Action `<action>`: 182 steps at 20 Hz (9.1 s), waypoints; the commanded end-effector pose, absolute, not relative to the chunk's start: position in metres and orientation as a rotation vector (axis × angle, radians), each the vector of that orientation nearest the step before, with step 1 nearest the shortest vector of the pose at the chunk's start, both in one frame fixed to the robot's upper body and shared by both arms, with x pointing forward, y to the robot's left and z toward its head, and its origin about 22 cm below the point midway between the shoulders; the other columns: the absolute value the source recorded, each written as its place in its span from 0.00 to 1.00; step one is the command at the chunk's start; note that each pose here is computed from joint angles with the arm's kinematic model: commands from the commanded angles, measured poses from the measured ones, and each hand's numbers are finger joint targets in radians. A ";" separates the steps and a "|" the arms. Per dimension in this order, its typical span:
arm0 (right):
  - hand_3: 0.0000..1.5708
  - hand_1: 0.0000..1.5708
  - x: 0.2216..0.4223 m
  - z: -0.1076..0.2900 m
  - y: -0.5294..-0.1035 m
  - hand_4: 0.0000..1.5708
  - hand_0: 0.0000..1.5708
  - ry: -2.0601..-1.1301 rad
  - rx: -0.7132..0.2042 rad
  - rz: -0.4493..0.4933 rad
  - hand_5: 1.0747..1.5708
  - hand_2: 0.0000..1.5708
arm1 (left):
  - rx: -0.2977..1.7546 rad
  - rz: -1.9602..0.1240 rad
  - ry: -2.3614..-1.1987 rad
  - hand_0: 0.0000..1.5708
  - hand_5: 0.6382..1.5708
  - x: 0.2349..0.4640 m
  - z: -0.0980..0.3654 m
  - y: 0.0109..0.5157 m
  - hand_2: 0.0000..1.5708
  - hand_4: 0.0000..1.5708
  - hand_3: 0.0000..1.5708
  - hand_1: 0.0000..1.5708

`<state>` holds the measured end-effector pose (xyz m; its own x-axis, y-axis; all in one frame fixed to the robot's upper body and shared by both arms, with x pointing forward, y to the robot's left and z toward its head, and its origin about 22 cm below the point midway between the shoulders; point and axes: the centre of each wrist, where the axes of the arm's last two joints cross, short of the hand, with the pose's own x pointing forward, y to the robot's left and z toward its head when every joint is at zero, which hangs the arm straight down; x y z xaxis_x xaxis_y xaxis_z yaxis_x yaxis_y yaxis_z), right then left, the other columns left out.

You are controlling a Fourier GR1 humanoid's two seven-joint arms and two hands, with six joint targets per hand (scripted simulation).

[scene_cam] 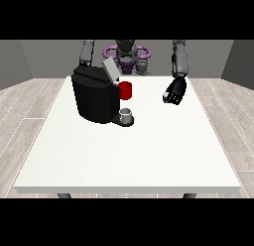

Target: Insert the coffee pod into the coffee machine and close the lid

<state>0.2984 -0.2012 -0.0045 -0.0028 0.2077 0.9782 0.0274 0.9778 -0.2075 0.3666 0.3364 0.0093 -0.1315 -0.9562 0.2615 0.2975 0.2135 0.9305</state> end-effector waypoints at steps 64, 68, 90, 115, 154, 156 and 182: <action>0.00 0.00 0.346 0.053 -0.211 0.02 0.00 -1.693 -0.253 0.092 1.00 0.00 | 0.584 -1.112 -1.551 0.76 1.00 0.462 0.267 0.243 0.79 0.28 0.76 0.76; 0.00 0.00 0.348 0.049 -0.227 0.11 0.00 -1.705 -0.255 0.088 1.00 0.00 | 0.632 -1.142 -1.567 0.74 1.00 0.461 0.273 0.231 0.78 0.27 0.76 0.74; 0.00 0.00 0.338 0.046 -0.224 0.00 0.00 -1.705 -0.254 0.134 1.00 0.00 | 0.817 -1.217 -1.577 0.75 1.00 0.459 0.275 0.264 0.76 0.00 0.68 0.75; 0.00 0.00 0.353 0.070 -0.203 0.07 0.00 -1.777 -0.291 0.154 1.00 0.00 | 0.962 -1.175 -1.773 0.66 1.00 0.458 0.296 0.256 0.67 0.00 0.47 0.66; 0.00 0.00 0.259 -0.065 -0.281 0.00 0.00 -1.302 -0.365 -0.056 1.00 0.00 | -0.076 -0.390 -1.548 0.00 1.00 0.389 -0.017 0.227 0.00 0.17 0.00 0.00; 0.00 0.00 0.269 -0.051 -0.275 0.00 0.00 -1.389 -0.320 -0.044 1.00 0.00 | -0.104 -0.396 -1.508 0.00 1.00 0.372 -0.042 0.226 0.00 0.27 0.00 0.00; 0.00 0.00 0.352 0.038 -0.292 0.06 0.00 -1.482 -0.133 -0.042 1.00 0.00 | -0.185 -0.348 -1.522 0.00 1.00 0.326 -0.030 0.206 0.00 0.23 0.00 0.00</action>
<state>0.3433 -0.2858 0.0388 0.0736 0.1122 0.9910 0.0810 0.9897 -0.1181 0.3330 0.2183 -0.0383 0.0333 -0.1107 0.9933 0.3145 0.9445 0.0948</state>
